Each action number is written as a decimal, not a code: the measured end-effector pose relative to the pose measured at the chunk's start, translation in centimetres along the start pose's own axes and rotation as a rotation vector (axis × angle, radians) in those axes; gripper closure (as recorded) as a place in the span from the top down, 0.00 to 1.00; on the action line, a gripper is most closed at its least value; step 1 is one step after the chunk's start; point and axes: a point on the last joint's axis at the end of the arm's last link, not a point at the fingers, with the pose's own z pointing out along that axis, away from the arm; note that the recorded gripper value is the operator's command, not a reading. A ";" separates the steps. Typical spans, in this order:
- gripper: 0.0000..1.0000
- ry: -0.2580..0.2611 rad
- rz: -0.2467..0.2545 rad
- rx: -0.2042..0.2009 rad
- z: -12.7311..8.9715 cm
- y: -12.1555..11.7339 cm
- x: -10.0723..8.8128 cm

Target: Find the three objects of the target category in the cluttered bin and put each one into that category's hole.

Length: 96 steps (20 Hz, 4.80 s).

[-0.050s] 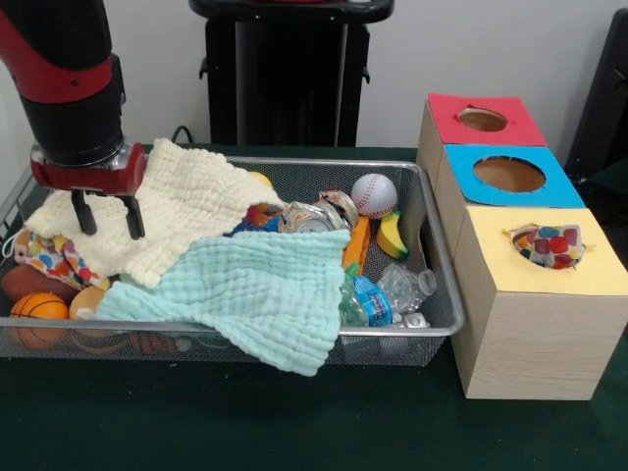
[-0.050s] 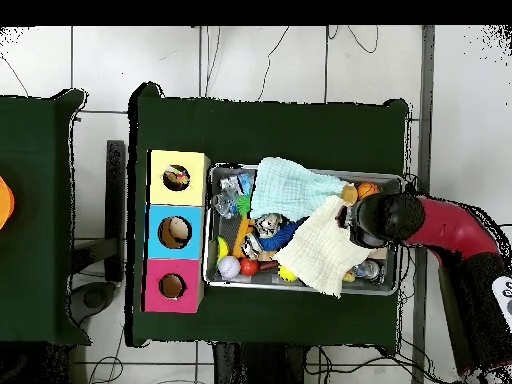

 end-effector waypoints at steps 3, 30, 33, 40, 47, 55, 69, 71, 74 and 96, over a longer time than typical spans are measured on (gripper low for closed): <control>1.00 -0.006 0.003 -0.012 0.3 -0.3 -0.4; 1.00 0.014 -0.095 -0.022 -2.8 -4.3 -4.4; 1.00 0.014 -0.094 -0.023 -2.7 -4.3 -4.5; 1.00 0.020 -0.089 -0.032 -1.5 -4.4 -4.6; 1.00 0.030 -0.079 -0.050 0.6 -4.4 -4.9; 1.00 0.049 -0.090 -0.062 1.5 -3.6 -4.3; 1.00 0.084 -0.188 -0.040 -5.2 2.3 -1.4; 1.00 0.099 -0.191 -0.042 -6.6 2.8 -0.7; 1.00 0.128 -0.197 -0.046 -9.0 3.9 0.7; 1.00 0.146 -0.161 -0.040 -7.2 1.0 -1.6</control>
